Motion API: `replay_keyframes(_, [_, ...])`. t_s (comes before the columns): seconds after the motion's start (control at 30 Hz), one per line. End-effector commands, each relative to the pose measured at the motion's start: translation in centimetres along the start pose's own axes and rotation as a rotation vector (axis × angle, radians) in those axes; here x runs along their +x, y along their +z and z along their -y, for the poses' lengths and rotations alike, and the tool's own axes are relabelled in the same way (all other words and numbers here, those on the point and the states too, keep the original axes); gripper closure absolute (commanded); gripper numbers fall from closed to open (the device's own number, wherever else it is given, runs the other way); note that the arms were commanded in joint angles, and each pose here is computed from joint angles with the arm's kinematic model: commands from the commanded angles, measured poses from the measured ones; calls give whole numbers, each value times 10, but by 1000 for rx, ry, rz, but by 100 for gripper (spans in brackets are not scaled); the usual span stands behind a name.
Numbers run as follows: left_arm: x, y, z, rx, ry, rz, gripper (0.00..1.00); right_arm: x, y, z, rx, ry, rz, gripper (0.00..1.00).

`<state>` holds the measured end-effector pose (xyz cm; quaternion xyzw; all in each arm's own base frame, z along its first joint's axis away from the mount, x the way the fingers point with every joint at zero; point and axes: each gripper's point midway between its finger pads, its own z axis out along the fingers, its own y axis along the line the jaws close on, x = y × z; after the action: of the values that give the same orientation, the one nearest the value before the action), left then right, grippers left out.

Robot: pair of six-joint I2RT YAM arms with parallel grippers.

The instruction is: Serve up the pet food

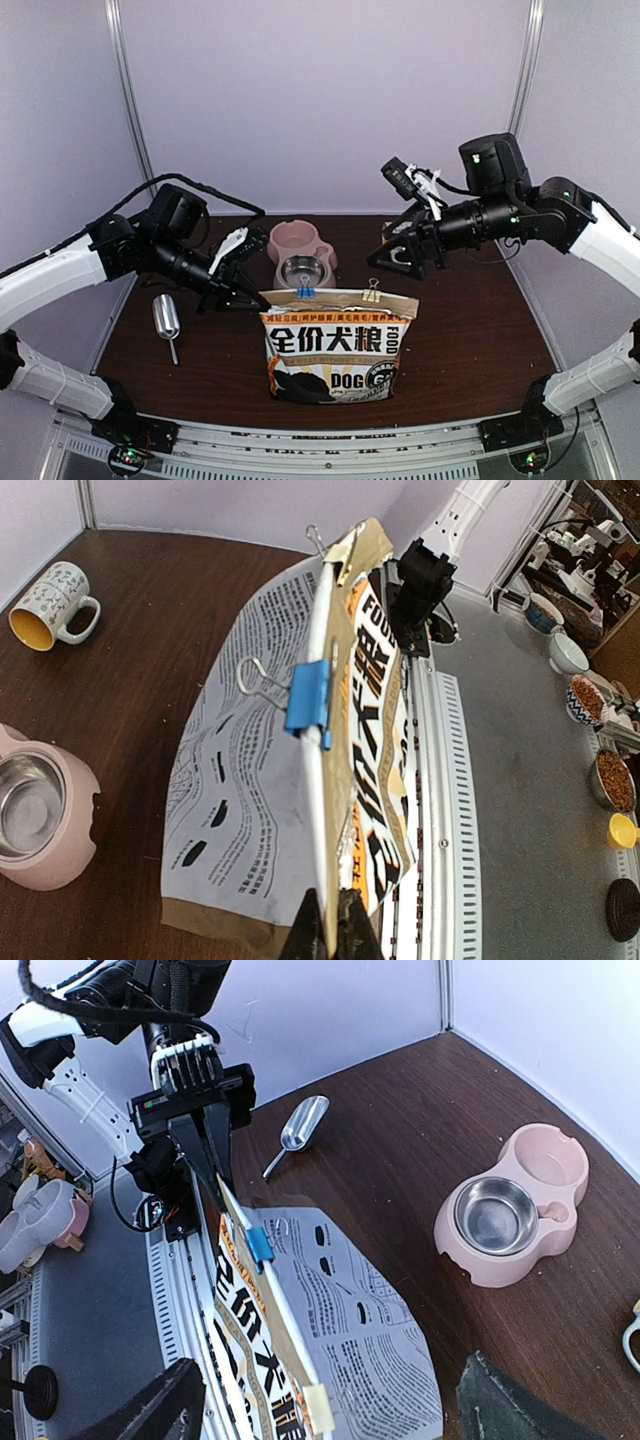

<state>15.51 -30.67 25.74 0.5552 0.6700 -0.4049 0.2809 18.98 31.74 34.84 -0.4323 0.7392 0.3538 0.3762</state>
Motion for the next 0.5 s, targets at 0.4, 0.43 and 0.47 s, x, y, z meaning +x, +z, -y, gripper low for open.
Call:
replay_keyframes(0.4, [-25,-2,13,19,79,81,100,-17,60,-34,-121,-73,-164,17])
replay_keyframes(0.43, [-24,-1,12,9,77,77,100,-17,63,-34,-123,-77,-172,17])
replay_keyframes(0.47, [-24,-1,10,2,74,72,100,-16,64,-35,-123,-85,-179,17])
